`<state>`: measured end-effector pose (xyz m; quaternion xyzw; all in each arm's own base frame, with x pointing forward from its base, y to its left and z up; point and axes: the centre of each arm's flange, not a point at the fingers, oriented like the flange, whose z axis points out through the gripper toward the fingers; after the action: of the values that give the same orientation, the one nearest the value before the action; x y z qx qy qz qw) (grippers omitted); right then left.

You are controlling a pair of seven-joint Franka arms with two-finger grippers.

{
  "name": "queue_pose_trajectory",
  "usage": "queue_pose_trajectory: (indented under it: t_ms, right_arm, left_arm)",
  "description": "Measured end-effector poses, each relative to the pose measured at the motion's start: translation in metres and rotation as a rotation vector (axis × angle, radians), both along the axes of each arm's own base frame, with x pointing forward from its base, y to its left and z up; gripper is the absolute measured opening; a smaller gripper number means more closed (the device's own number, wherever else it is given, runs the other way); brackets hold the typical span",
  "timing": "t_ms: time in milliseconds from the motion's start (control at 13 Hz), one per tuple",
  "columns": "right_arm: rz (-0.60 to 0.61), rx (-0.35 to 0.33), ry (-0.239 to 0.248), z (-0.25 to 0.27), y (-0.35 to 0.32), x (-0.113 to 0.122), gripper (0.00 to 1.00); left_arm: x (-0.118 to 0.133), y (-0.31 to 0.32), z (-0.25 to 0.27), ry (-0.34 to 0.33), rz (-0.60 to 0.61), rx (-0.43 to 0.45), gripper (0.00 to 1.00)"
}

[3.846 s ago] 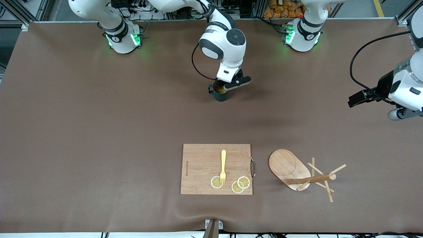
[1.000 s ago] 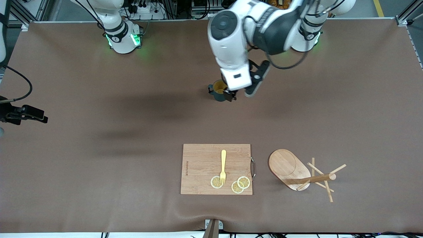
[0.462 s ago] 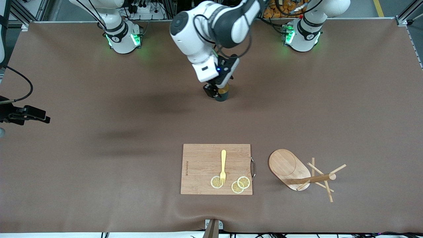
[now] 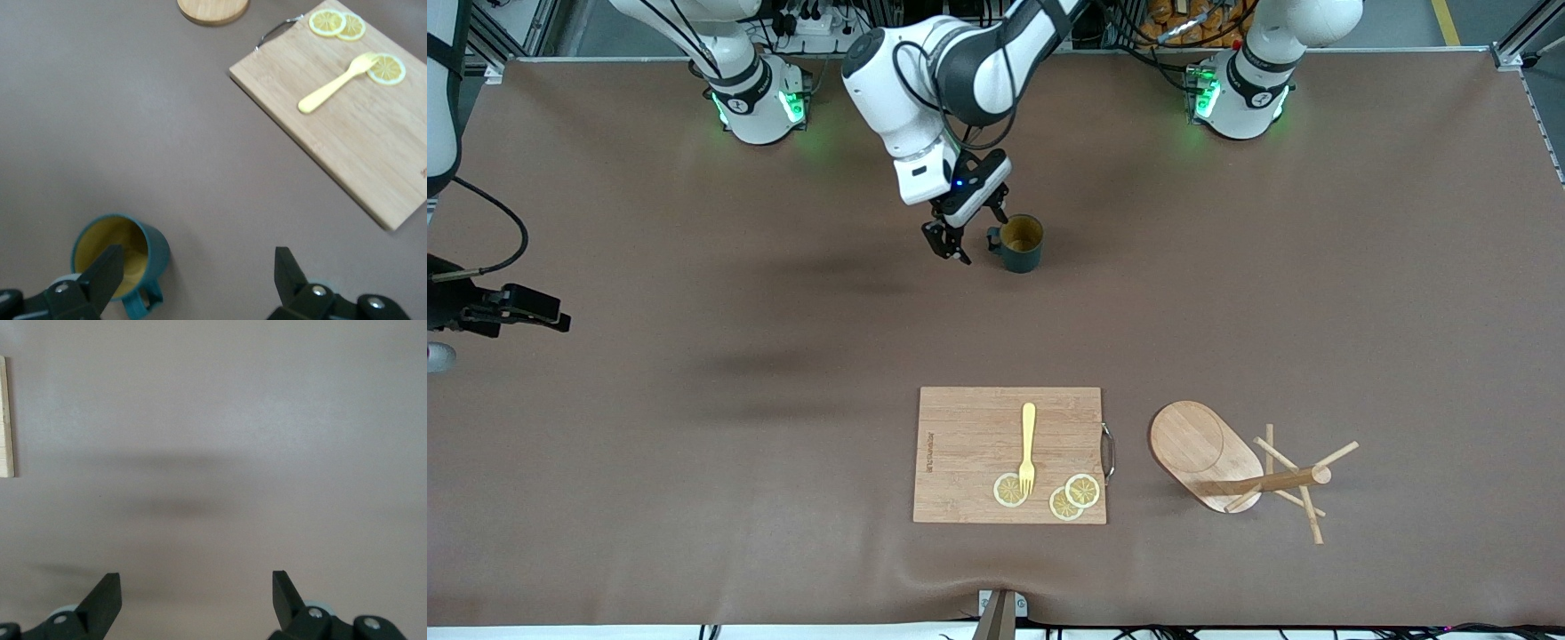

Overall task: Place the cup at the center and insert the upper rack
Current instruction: 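Lower the left gripper to the mug handle and grasp it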

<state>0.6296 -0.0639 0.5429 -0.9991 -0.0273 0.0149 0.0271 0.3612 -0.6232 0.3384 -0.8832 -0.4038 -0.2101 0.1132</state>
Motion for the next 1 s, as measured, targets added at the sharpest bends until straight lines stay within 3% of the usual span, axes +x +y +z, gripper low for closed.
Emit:
queue_pose_trajectory:
  t_ms: [385, 1000]
  right_arm:
    - [0.009, -0.036, 0.001, 0.0, 0.0, 0.0, 1.0]
    - [0.027, -0.044, 0.0, 0.0, 0.01, 0.001, 1.0]
  left_arm:
    - [-0.036, -0.021, -0.044, -0.02, 0.074, -0.004, 1.0]
    - [-0.046, -0.022, -0.087, 0.005, 0.261, -0.033, 1.0]
